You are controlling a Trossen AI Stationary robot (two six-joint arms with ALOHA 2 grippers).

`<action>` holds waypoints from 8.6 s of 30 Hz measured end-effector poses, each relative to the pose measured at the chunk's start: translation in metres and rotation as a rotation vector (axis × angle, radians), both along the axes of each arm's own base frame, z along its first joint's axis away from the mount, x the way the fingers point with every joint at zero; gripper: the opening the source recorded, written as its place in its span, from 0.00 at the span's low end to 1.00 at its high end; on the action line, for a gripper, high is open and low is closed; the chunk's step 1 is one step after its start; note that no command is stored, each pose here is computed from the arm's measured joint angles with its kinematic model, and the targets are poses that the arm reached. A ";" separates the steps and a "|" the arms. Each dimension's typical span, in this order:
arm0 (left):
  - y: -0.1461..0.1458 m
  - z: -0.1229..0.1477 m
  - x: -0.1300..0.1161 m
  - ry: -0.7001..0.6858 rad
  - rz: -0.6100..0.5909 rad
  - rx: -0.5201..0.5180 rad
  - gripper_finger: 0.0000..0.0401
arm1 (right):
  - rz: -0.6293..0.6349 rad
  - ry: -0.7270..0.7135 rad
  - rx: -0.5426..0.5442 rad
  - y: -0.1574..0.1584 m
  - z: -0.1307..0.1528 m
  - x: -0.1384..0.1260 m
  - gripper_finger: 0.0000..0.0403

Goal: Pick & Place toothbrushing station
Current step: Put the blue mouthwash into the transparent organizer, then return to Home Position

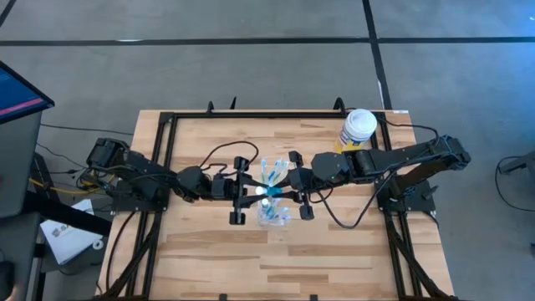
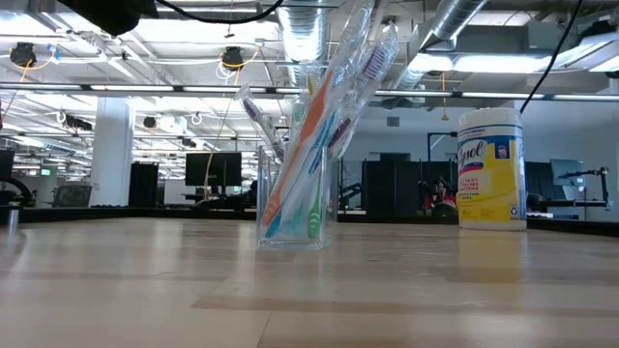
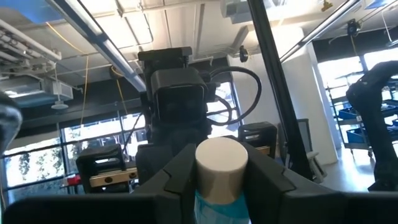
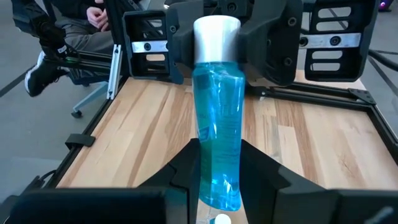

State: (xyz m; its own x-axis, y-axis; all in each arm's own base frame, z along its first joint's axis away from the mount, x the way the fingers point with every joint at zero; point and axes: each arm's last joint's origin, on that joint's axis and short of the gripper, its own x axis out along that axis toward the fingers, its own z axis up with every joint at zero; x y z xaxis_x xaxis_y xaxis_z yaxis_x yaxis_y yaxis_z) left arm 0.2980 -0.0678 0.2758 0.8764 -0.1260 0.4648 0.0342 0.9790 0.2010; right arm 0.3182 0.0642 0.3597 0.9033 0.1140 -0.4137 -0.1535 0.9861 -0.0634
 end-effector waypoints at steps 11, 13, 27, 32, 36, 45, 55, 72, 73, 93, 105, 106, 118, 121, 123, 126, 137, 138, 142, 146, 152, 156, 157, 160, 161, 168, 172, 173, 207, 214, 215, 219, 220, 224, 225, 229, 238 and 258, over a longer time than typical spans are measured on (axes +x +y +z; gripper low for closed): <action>0.000 -0.003 0.001 0.035 -0.010 -0.015 0.23 | 0.036 0.044 -0.018 0.000 -0.004 -0.002 0.29; 0.000 -0.003 0.001 0.036 -0.018 -0.023 0.23 | 0.045 0.059 -0.017 -0.001 -0.005 -0.003 0.34; 0.000 -0.013 -0.001 0.085 -0.030 -0.054 0.23 | 0.001 0.166 0.003 -0.011 -0.013 -0.007 0.46; 0.001 -0.013 -0.001 0.090 -0.043 -0.078 0.23 | -0.020 0.237 0.012 -0.013 -0.018 -0.011 0.42; 0.001 -0.016 0.000 0.126 -0.040 -0.093 0.23 | -0.045 0.286 0.023 -0.017 -0.022 -0.013 0.39; 0.003 -0.023 0.003 0.206 0.037 -0.130 0.23 | -0.103 0.371 0.048 -0.027 -0.028 -0.017 0.33; 0.009 -0.015 -0.010 0.374 0.063 -0.206 0.23 | -0.141 0.418 0.059 -0.037 -0.031 -0.020 0.29; 0.011 -0.031 -0.011 0.560 0.092 -0.190 0.23 | -0.148 0.407 0.063 -0.039 -0.030 -0.019 0.29; 0.012 -0.032 -0.011 0.571 0.095 -0.188 0.23 | -0.148 0.407 0.063 -0.039 -0.030 -0.019 0.29; 0.027 -0.054 -0.005 0.709 0.167 -0.170 0.23 | -0.147 0.405 0.063 -0.038 -0.030 -0.018 0.29; 0.036 -0.068 0.001 0.770 0.211 -0.165 0.23 | -0.147 0.401 0.063 -0.038 -0.030 -0.018 0.29; 0.036 -0.069 0.001 0.772 0.211 -0.164 0.23 | -0.147 0.401 0.063 -0.038 -0.030 -0.018 0.29; 0.046 -0.081 0.007 0.809 0.247 -0.169 0.24 | -0.146 0.398 0.063 -0.038 -0.030 -0.018 0.29; 0.045 -0.081 0.007 0.804 0.245 -0.170 0.25 | -0.146 0.398 0.063 -0.038 -0.030 -0.018 0.29; 0.045 -0.082 0.008 0.806 0.242 -0.170 0.25 | -0.146 0.398 0.063 -0.038 -0.030 -0.018 0.29; 0.045 -0.082 0.008 0.805 0.237 -0.170 0.24 | -0.146 0.398 0.063 -0.038 -0.030 -0.018 0.29; 0.043 -0.085 0.011 0.794 0.184 -0.168 0.24 | -0.145 0.398 0.063 -0.038 -0.030 -0.018 0.29; 0.044 -0.087 0.013 0.790 0.185 -0.166 0.24 | -0.145 0.398 0.063 -0.038 -0.030 -0.018 0.29; 0.047 -0.096 0.019 0.788 0.171 -0.161 0.24 | -0.145 0.398 0.063 -0.038 -0.030 -0.018 0.29; 0.051 -0.102 0.021 0.803 0.148 -0.163 0.24 | -0.144 0.400 0.060 -0.038 -0.030 -0.018 0.29; 0.052 -0.109 0.022 0.833 0.146 -0.163 0.24 | -0.144 0.401 0.060 -0.038 -0.030 -0.018 0.29; 0.052 -0.109 0.022 0.829 0.145 -0.164 0.24 | -0.144 0.402 0.060 -0.038 -0.030 -0.018 0.29; 0.052 -0.108 0.022 0.828 0.145 -0.164 0.25 | -0.144 0.403 0.060 -0.038 -0.030 -0.018 0.29; 0.052 -0.107 0.022 0.821 0.142 -0.165 0.26 | -0.143 0.404 0.058 -0.038 -0.030 -0.018 0.29; 0.052 -0.107 0.022 0.824 0.140 -0.164 0.27 | -0.142 0.404 0.057 -0.038 -0.030 -0.018 0.29; 0.052 -0.107 0.022 0.823 0.138 -0.165 0.29 | -0.142 0.404 0.056 -0.038 -0.030 -0.018 0.29; 0.052 -0.107 0.022 0.822 0.137 -0.165 0.30 | -0.142 0.405 0.056 -0.038 -0.030 -0.018 0.29; 0.052 -0.107 0.022 0.822 0.137 -0.165 0.30 | -0.141 0.405 0.056 -0.038 -0.030 -0.018 0.29; 0.048 -0.064 0.010 0.658 0.114 -0.201 0.28 | -0.105 0.248 -0.018 -0.041 -0.028 -0.039 0.15; 0.048 -0.064 0.010 0.657 0.114 -0.200 0.28 | -0.113 0.155 0.012 -0.044 -0.046 -0.070 0.13; 0.048 -0.064 0.010 0.657 0.114 -0.200 0.28 | -0.116 0.138 0.019 -0.044 -0.048 -0.075 0.13; 0.048 -0.061 0.009 0.650 0.111 -0.199 0.28 | -0.130 0.065 0.048 -0.047 -0.058 -0.092 0.13; 0.048 -0.059 0.008 0.639 0.109 -0.200 0.28 | -0.132 0.047 0.057 -0.047 -0.061 -0.096 0.13; 0.044 -0.049 0.004 0.607 0.092 -0.200 0.28 | -0.131 -0.020 0.069 -0.048 -0.072 -0.109 0.13; 0.043 -0.046 0.002 0.601 0.086 -0.199 0.28 | -0.130 -0.034 0.071 -0.049 -0.075 -0.111 0.13; 0.040 -0.039 -0.003 0.596 0.072 -0.196 0.28 | -0.130 -0.057 0.075 -0.049 -0.087 -0.119 0.13; 0.042 -0.029 -0.013 0.615 0.077 -0.194 0.28 | -0.133 -0.147 0.087 -0.052 -0.116 -0.133 0.13; 0.048 -0.011 -0.056 0.576 0.131 -0.169 0.28 | -0.307 -0.221 0.251 -0.069 -0.139 -0.170 0.13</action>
State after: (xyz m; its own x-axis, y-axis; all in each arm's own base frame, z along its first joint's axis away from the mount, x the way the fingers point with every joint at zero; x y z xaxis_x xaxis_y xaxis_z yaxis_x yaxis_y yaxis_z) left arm 0.2422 -0.0197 0.2651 0.9959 0.0343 -0.0836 -0.0321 0.9991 0.0275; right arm 0.1482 -0.0047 0.2204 0.9744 -0.1008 -0.2010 0.1387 0.9729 0.1848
